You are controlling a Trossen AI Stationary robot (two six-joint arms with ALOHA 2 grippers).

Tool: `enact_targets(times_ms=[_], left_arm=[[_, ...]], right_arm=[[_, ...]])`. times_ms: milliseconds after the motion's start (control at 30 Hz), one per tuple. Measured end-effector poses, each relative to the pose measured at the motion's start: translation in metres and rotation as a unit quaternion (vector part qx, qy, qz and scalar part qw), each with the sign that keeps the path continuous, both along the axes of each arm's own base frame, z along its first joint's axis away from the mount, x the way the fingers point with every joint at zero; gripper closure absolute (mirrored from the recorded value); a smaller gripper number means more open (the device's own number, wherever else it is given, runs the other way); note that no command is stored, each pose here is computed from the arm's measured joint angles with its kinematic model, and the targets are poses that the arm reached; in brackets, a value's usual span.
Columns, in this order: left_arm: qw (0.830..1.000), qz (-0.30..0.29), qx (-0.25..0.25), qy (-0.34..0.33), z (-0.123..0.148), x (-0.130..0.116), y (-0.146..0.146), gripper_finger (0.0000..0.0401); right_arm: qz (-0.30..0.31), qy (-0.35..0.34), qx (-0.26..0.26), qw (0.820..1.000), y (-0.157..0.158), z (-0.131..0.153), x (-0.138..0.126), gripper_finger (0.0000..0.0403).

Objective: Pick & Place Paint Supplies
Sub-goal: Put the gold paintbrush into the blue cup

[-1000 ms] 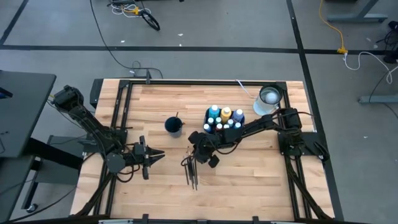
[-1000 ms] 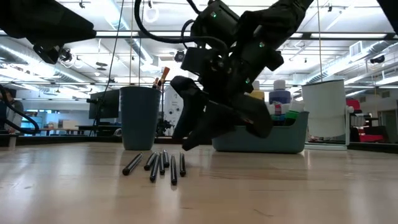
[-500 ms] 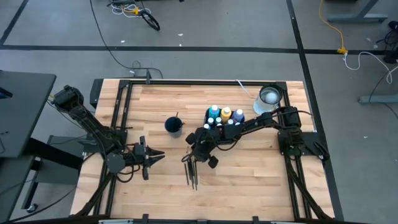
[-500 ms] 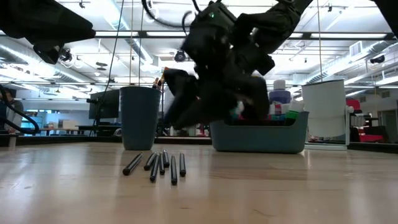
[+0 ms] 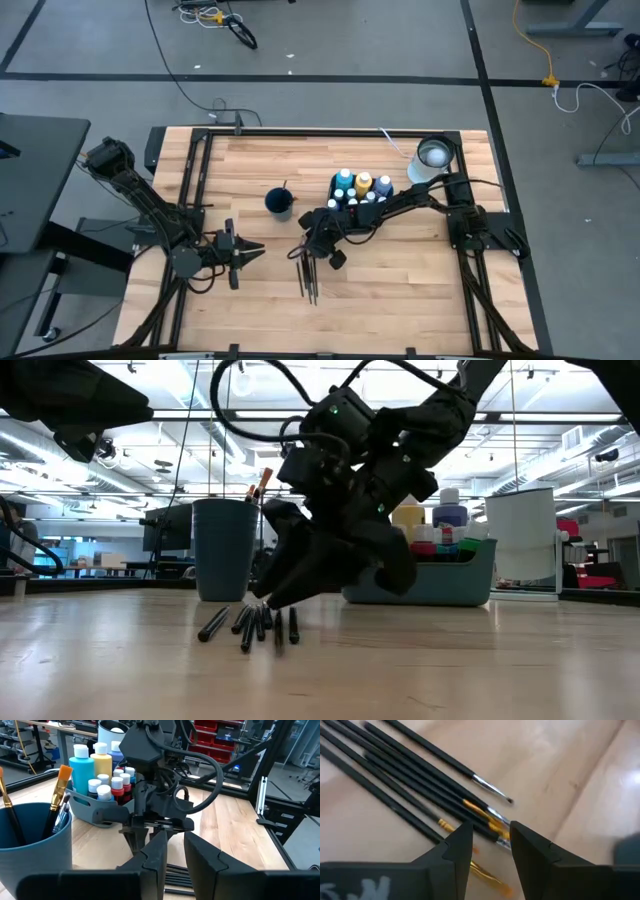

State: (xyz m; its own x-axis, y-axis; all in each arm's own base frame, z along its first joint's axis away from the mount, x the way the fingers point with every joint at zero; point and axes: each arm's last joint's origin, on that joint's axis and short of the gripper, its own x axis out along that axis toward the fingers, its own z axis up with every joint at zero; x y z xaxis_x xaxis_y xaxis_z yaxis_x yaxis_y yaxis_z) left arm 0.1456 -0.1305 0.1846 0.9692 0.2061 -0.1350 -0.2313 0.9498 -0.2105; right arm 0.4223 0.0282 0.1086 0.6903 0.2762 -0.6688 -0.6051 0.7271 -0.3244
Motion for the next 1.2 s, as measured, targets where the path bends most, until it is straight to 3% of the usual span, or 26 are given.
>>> enact_targets(times_ms=[500,967,1200], left_arm=[[1.0,-0.002,0.001,0.001,0.0,0.0,0.0,0.0329],[1.0,-0.002,-0.002,0.0,0.0,0.0,0.0,0.0329],[1.0,-0.001,-0.003,-0.001,0.0,0.0,0.0,0.0329]], right_arm=[[-0.043,0.067,0.045,0.996,0.0,-0.004,-0.006,0.0268],[-0.036,0.125,0.043,0.991,0.011,0.011,-0.022,0.0268],[-0.015,0.121,0.03,0.992,0.03,0.015,-0.025,0.0268]])
